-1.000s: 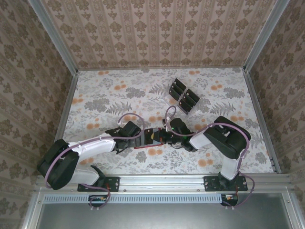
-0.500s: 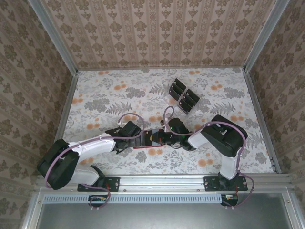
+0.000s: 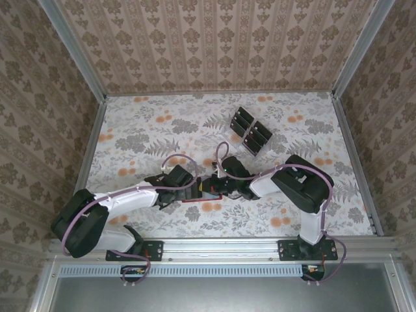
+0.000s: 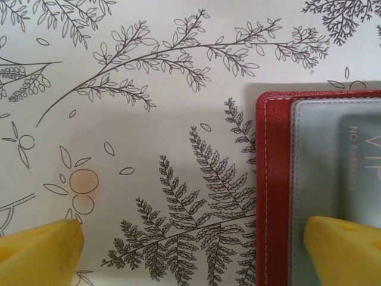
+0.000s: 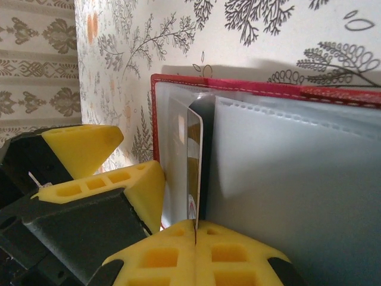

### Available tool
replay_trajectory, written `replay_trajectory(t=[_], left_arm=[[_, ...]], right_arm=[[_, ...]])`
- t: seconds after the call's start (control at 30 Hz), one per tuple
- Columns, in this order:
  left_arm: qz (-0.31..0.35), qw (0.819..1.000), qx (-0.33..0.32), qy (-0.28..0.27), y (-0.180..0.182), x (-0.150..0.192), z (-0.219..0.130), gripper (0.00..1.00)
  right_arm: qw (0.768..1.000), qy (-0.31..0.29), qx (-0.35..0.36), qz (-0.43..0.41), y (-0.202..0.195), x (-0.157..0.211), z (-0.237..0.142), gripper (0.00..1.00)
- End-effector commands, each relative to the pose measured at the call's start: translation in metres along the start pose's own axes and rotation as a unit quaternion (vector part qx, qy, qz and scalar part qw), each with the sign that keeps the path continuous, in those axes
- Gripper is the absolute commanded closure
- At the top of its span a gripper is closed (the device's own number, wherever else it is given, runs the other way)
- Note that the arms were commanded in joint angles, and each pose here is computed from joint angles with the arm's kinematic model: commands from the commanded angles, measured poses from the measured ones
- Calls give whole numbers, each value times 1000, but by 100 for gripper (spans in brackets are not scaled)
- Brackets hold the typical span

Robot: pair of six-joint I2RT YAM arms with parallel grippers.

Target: Put the credit cards into the card holder

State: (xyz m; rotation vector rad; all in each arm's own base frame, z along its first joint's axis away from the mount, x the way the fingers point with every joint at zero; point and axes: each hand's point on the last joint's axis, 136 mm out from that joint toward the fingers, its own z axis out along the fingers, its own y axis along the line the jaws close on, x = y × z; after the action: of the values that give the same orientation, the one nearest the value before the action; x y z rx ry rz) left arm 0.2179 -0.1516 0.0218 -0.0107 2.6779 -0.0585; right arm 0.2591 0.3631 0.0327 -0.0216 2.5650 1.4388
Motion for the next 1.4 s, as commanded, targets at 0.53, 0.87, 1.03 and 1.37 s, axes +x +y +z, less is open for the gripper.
replay_trajectory(t=[0.53, 0.87, 1.03, 1.37], left_arm=[[-35, 999, 12, -20, 15, -11, -20, 0], [-46, 999, 5, -3, 34, 0, -9, 0], [-44, 999, 4, 6, 34, 5, -3, 0], [-40, 999, 6, 19, 30, 9, 8, 0]], right_arm=[[989, 20, 133, -58, 19, -23, -39, 55], [986, 28, 160, -41, 1, -21, -18, 73], [985, 36, 163, -36, -2, -20, -8, 73], [985, 50, 160, -30, -6, -16, 7, 82]])
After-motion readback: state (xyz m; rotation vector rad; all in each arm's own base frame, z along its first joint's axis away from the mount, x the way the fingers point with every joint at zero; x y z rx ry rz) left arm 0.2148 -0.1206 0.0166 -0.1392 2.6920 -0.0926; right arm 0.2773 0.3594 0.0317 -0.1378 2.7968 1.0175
